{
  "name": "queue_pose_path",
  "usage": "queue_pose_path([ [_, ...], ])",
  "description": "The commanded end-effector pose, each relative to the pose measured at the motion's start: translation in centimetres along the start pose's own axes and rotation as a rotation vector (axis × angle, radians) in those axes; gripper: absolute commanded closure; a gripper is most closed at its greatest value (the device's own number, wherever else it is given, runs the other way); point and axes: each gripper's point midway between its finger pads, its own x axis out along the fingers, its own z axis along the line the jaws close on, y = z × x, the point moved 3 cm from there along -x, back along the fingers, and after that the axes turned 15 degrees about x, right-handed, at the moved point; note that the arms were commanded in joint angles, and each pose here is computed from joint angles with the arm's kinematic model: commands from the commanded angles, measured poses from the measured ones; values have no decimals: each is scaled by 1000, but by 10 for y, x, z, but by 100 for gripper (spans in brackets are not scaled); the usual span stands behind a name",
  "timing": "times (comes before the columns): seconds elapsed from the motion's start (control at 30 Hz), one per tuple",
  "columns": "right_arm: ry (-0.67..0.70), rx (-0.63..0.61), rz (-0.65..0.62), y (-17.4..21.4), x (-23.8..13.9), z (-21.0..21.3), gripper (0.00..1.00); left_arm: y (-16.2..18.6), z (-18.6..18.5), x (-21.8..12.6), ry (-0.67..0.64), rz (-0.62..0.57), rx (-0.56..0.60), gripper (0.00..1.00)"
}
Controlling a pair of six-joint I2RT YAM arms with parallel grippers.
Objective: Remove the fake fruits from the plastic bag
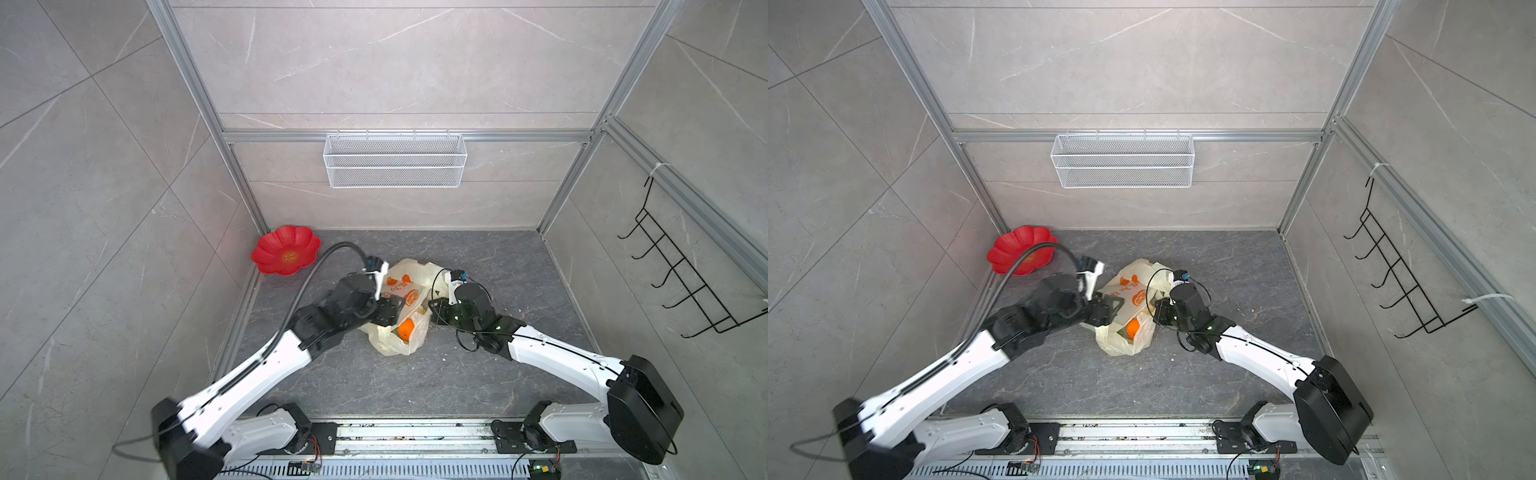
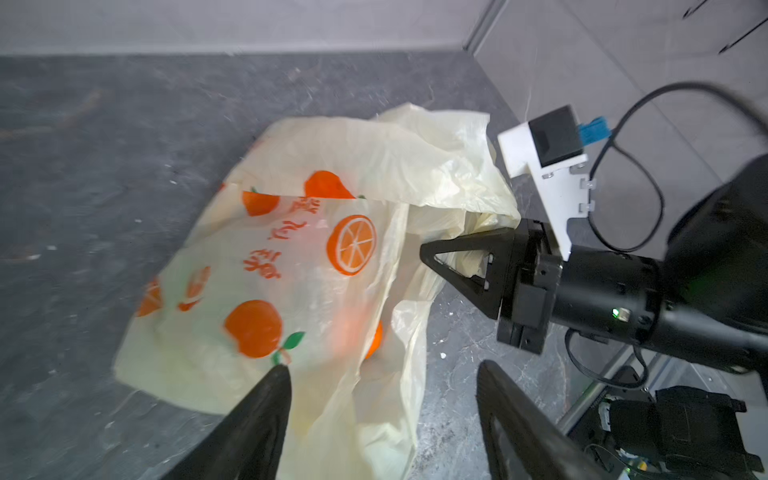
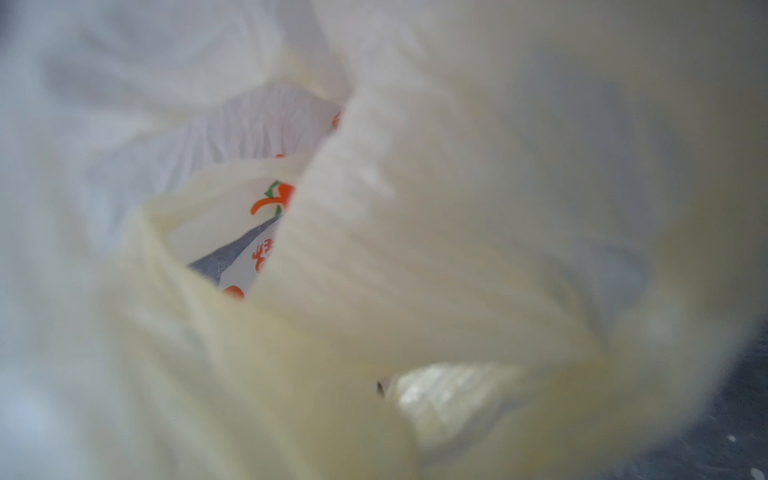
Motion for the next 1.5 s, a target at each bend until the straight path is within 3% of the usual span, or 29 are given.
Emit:
queue_pose_path([
  [0.0, -58, -28, -21, -2, -12, 8, 100, -7, -2, 30, -13, 42, 119, 20],
  [0.23, -69, -32, -35, -4, -19, 10, 100, 20, -8, 81, 20, 199, 180, 17],
  [0.67, -75, -53, -18, 1, -22, 8, 100, 55, 56, 128, -340, 402, 149, 20],
  [0.77, -34, -60, -23, 2, -24, -1, 100, 51, 86, 120, -428, 381, 41, 49],
  [0.9, 69, -82, -30, 6, -24, -23, 100, 25, 110, 92, -411, 191, -92, 65],
  [1.07, 134, -86, 11, 23, -12, -46, 100, 8, 136, 78, -345, 88, -224, 89],
  [1.23, 196, -63, 30, 37, 2, -69, 100, 1, 154, 75, -339, 37, -273, 93],
  [1.47, 342, -21, 49, 53, 23, -107, 100, 26, 168, 92, -291, 123, -354, 94],
])
